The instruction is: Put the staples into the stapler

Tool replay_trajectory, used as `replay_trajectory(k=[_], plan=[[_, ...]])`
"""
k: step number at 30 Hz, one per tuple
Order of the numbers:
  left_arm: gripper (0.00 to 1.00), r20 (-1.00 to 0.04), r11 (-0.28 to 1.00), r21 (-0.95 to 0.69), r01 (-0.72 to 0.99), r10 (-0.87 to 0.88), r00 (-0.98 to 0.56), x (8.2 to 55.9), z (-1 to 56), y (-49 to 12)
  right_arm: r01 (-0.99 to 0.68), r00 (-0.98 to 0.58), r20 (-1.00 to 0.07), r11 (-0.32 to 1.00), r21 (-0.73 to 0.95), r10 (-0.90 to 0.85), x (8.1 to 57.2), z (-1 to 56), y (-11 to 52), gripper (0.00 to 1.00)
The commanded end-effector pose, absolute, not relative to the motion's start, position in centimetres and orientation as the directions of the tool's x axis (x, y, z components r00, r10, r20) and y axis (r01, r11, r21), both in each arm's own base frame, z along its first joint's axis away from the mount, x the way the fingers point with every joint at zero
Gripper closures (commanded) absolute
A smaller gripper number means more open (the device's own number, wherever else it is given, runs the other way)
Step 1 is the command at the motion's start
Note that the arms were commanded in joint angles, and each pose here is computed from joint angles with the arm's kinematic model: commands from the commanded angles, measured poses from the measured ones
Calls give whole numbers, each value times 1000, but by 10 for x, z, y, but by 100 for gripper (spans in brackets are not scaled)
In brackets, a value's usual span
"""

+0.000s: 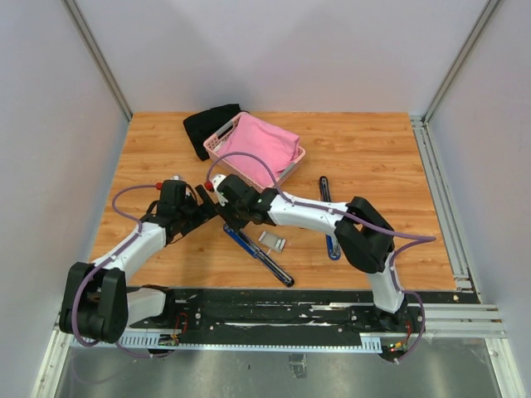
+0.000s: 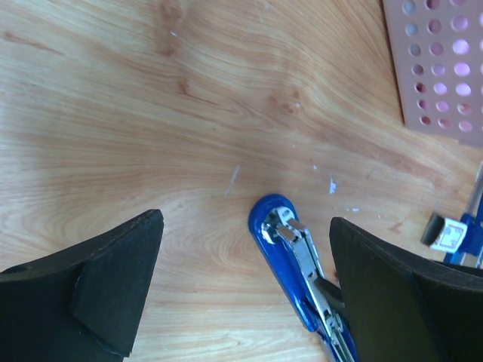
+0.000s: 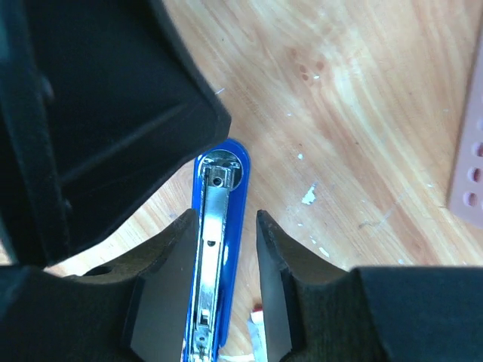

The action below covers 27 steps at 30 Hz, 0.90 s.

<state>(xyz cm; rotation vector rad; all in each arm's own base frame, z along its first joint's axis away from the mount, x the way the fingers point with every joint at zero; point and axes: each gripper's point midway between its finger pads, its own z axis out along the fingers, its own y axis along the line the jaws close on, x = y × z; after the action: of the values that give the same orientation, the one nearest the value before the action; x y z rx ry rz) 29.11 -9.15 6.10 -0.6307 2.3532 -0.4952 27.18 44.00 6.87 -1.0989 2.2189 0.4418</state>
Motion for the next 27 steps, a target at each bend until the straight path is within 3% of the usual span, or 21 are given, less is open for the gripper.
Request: replay_trajectory(k=[1, 5, 9, 12, 17, 27], plan=[[4, -517, 819, -544, -180, -496, -698, 296, 86, -110, -750, -475, -713, 661, 21, -516, 292, 128, 413, 62], [4, -560, 839, -526, -138, -464, -687, 295, 98, -107, -662, -600, -640, 747, 62, -479, 288, 131, 351, 62], [5, -577, 852, -513, -105, -433, -693, 291, 105, -107, -514, -764, -481, 856, 52, -429, 271, 107, 277, 64], [11, -588, 852, -521, -57, -407, -699, 293, 116, -114, -416, -851, -377, 908, 56, -366, 253, 94, 248, 67], [20, -632, 879, -471, 72, -279, -723, 292, 135, -159, -277, -908, -354, 955, 104, -225, 236, 81, 239, 71], [46, -577, 851, -473, 229, -102, -811, 270, 112, -276, -89, -904, -424, 993, 82, -46, 230, 93, 183, 73]])
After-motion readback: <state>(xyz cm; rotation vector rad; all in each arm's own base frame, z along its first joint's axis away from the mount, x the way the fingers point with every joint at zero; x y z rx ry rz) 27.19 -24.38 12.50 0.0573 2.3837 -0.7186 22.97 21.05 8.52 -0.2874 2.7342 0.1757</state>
